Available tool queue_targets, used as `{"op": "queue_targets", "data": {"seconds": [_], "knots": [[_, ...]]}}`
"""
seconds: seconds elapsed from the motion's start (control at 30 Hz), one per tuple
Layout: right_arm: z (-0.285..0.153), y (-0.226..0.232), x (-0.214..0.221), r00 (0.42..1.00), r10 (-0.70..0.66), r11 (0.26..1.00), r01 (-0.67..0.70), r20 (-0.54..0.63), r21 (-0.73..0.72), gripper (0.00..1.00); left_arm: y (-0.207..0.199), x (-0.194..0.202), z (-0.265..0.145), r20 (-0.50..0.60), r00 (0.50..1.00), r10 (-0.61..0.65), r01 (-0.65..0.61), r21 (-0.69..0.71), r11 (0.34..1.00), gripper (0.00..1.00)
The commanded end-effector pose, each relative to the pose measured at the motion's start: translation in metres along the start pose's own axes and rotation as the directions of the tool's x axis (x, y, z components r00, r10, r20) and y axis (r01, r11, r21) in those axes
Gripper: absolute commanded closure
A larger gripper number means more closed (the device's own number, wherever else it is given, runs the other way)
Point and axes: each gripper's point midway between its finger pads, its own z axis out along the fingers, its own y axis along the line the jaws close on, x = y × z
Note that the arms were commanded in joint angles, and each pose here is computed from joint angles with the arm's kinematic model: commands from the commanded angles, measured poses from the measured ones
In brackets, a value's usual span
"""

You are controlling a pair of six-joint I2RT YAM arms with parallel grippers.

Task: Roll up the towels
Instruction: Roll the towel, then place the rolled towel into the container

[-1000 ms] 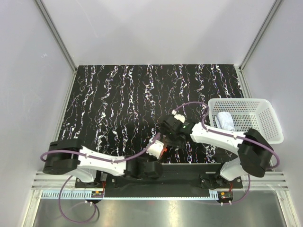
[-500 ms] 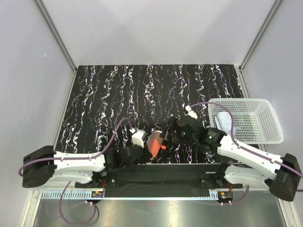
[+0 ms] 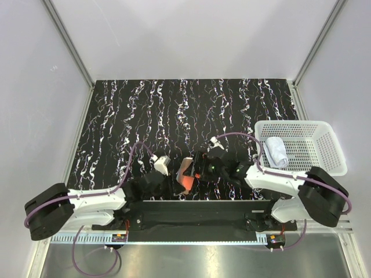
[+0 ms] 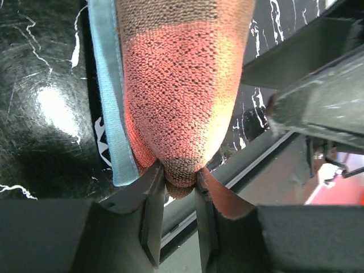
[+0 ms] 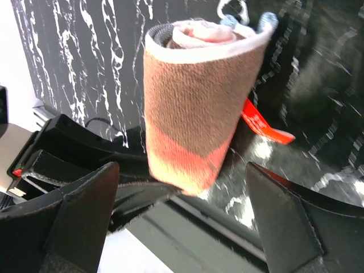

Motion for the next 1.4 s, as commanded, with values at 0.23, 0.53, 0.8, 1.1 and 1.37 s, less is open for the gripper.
{"op": "queue_targets", "data": {"seconds": [0.23,0.53,0.8,1.1,1.37], "knots": [[0.029,0.015,-0.008,0.998,-0.039,0.993,0.044,0.046,-0.111,0.04,0.002,-0.002,-0.005,-0.055,0.989,-0.14,0.145,0.098,0.985,0.74],[0.041,0.016,-0.005,0.992,-0.055,0.964,0.081,0.109,-0.253,0.04,0.015,-0.011,-0.006,-0.08,0.973,-0.218,0.225,0.091,0.97,0.77],[0.062,0.018,-0.002,0.992,-0.048,0.945,0.084,0.121,-0.316,0.06,0.02,-0.007,-0.001,-0.121,0.957,-0.263,0.276,0.105,0.955,0.79],[0.069,0.016,-0.001,0.989,-0.056,0.933,0.101,0.138,-0.346,0.52,0.021,-0.011,-0.001,-0.121,0.957,-0.265,0.279,0.116,0.953,0.79],[0.075,0.024,0.001,0.993,-0.055,0.926,0.091,0.108,-0.367,0.85,0.014,-0.018,-0.004,-0.129,0.974,-0.185,0.2,0.12,0.972,0.45]]}}
